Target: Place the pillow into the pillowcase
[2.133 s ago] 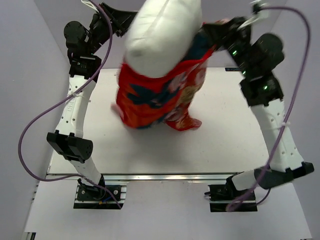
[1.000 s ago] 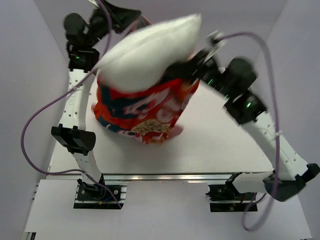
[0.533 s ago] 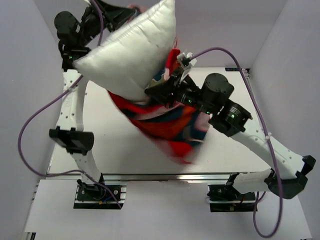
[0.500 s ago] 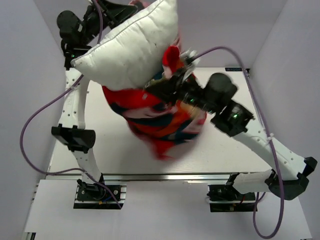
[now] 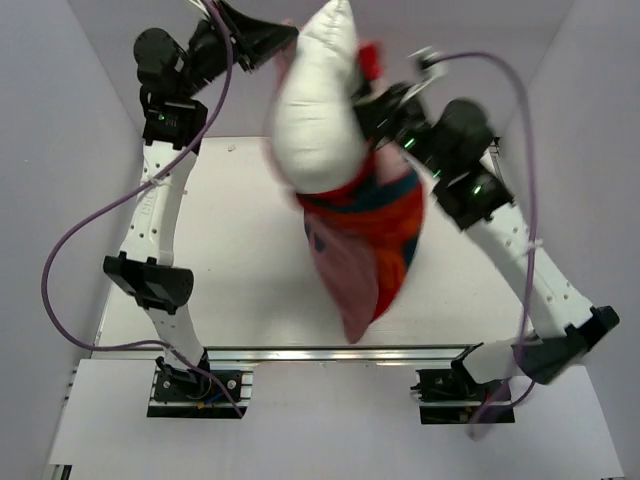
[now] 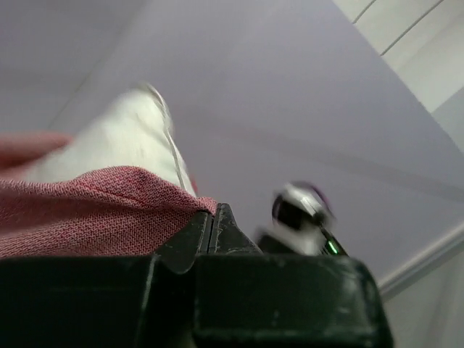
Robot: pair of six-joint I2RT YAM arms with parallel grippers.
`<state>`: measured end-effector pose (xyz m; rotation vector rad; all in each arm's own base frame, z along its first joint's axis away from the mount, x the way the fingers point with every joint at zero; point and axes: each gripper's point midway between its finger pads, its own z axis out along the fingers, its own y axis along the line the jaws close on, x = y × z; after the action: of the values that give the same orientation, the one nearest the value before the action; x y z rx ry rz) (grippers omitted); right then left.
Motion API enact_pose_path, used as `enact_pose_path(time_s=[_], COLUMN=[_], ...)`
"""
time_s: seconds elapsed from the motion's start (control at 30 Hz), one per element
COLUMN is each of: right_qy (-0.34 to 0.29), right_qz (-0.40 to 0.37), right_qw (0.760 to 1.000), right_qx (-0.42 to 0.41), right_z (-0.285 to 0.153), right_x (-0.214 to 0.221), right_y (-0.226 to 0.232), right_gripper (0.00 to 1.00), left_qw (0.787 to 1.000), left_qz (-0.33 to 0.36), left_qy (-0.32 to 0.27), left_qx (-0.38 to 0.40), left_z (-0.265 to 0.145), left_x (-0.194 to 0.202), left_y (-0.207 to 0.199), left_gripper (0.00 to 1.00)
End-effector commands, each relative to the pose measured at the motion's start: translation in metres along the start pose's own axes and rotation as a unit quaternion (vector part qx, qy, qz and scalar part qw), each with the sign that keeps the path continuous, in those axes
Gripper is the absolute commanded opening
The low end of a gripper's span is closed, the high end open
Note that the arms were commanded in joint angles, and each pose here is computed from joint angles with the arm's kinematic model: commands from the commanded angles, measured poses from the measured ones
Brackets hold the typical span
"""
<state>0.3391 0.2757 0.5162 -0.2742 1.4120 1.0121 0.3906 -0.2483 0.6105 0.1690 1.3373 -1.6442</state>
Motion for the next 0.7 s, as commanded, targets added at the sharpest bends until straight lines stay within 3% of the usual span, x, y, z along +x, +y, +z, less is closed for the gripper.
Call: enact_pose_path(time_s=[0.0, 0.03, 0.1, 0.13, 0.17, 0.2, 0.23, 0.27, 0.3, 0.33, 0.4, 0.43, 0.5, 0.57, 0.6, 0.67], right_qy=[-0.117, -0.129, -0.19, -0.189, -0.212, -0.203, -0.185, -0.165, -0.126, -0.1, -0.051, -0.053, -0.075, -0.134, -0.179, -0.222], right_qz=[-0.084, -0.105, -0.124, -0.122, -0.114, -0.097, -0.067, -0.065, -0.039, -0.049, -0.049, -0.059, -0.058, -0.104, -0.133, -0.124], right_qw=[0.976, 0.978, 0.973, 0.974, 0.97, 0.973, 0.979, 0.984, 0.99, 0.987, 0.985, 0.974, 0.977, 0.979, 0.973, 0.967], right_qx=[-0.162, -0.127, -0.038, 0.039, 0.041, 0.049, 0.042, -0.019, -0.039, -0.116, -0.16, -0.211, -0.19, -0.117, -0.06, -0.028], right_z=[-0.06, -0.047, -0.039, -0.026, -0.033, -0.031, -0.028, -0.032, -0.023, -0.035, -0.043, -0.064, -0.058, -0.047, -0.044, -0.046], right_x=[-0.066, -0.071, -0.125, -0.139, -0.172, -0.177, -0.17, -0.161, -0.123, -0.095, -0.037, -0.031, -0.047, -0.09, -0.131, -0.174], right_y=[0.14, 0.125, 0.065, -0.01, -0.01, -0.022, -0.024, 0.007, 0.013, 0.087, 0.128, 0.166, 0.166, 0.13, 0.082, 0.044], right_gripper=[0.0, 0.0, 0.0, 0.0, 0.0, 0.0, 0.0, 0.0, 0.0, 0.0, 0.0, 0.0, 0.0, 0.0, 0.0, 0.0], left_qw=[0.993, 0.991, 0.988, 0.989, 0.991, 0.993, 0.994, 0.995, 0.996, 0.995, 0.994, 0.995, 0.998, 0.999, 0.999, 0.995], left_qz=[0.03, 0.026, 0.024, 0.028, 0.025, 0.04, 0.044, 0.047, 0.041, 0.04, 0.028, 0.017, -0.005, -0.002, 0.002, 0.013], left_qy=[-0.065, -0.06, -0.044, -0.039, -0.034, -0.044, -0.052, -0.068, -0.077, -0.087, -0.101, -0.098, -0.068, -0.032, -0.009, 0.025], left_qx=[0.099, 0.115, 0.143, 0.142, 0.127, 0.104, 0.087, 0.047, 0.027, 0.011, -0.011, -0.012, 0.001, 0.031, 0.047, 0.097], left_z=[0.007, 0.008, 0.003, -0.001, -0.003, -0.014, -0.019, -0.033, -0.038, -0.043, -0.051, -0.047, -0.033, -0.016, -0.013, -0.009], left_x=[-0.038, -0.034, -0.021, -0.017, -0.014, -0.022, -0.03, -0.051, -0.063, -0.074, -0.092, -0.094, -0.075, -0.047, -0.033, -0.004], left_y=[-0.06, -0.07, -0.099, -0.105, -0.102, -0.097, -0.089, -0.066, -0.048, -0.034, -0.008, 0.011, 0.014, -0.01, -0.023, -0.074], left_gripper=[0.0, 0.0, 0.0, 0.0, 0.0, 0.0, 0.0, 0.0, 0.0, 0.0, 0.0, 0.0, 0.0, 0.0, 0.0, 0.0])
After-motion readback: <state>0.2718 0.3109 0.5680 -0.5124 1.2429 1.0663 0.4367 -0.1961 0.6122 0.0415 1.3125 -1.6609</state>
